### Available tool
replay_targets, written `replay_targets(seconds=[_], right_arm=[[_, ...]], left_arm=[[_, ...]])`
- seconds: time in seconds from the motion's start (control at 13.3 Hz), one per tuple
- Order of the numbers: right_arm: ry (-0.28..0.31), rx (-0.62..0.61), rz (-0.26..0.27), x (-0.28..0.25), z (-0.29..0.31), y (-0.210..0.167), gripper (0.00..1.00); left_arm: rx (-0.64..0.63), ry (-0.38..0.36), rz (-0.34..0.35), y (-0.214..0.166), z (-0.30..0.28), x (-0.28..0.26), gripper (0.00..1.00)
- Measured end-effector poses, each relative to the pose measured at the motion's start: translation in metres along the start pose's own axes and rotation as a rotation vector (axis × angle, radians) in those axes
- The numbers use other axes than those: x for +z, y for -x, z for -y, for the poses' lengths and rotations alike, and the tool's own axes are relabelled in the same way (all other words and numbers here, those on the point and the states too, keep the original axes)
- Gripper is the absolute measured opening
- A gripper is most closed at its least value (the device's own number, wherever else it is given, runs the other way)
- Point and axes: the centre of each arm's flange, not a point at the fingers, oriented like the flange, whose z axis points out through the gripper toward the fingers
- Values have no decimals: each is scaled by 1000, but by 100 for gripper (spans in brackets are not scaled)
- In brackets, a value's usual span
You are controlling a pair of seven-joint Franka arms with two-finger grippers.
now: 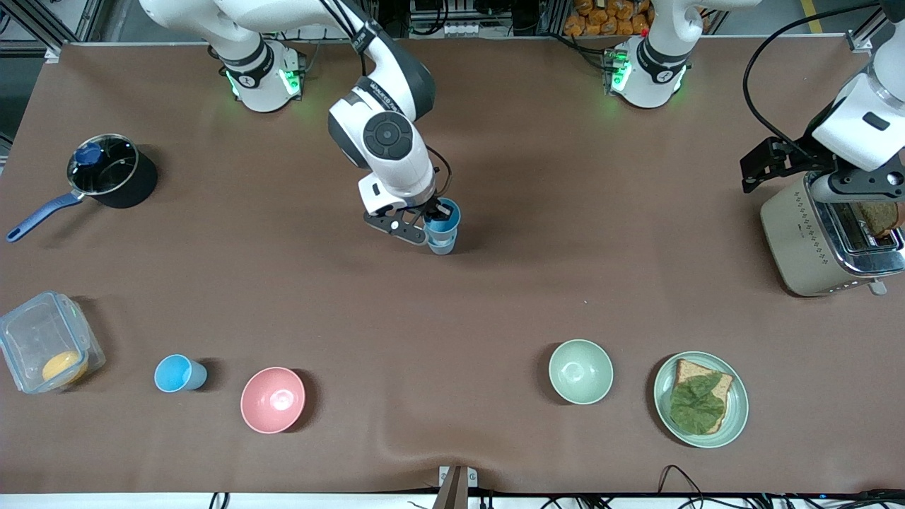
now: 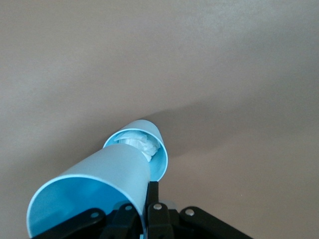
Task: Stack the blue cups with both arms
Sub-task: 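Carry the held cup with the right gripper and lower it into the placed cup, then open the right gripper and draw the right arm back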
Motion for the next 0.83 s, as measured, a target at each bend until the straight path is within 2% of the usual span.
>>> replay_targets(seconds=[0.6,0.68,0.83], right_arm=[[27,11,15,20,0,0,4],[27,11,16,21,0,0,9],[24,11,14,18,1,-1,31]], left_arm=[[-4,0,2,1,1,-1,100],[-6,0,1,1,1,-1,100],[-10,1,1,1,1,-1,100]])
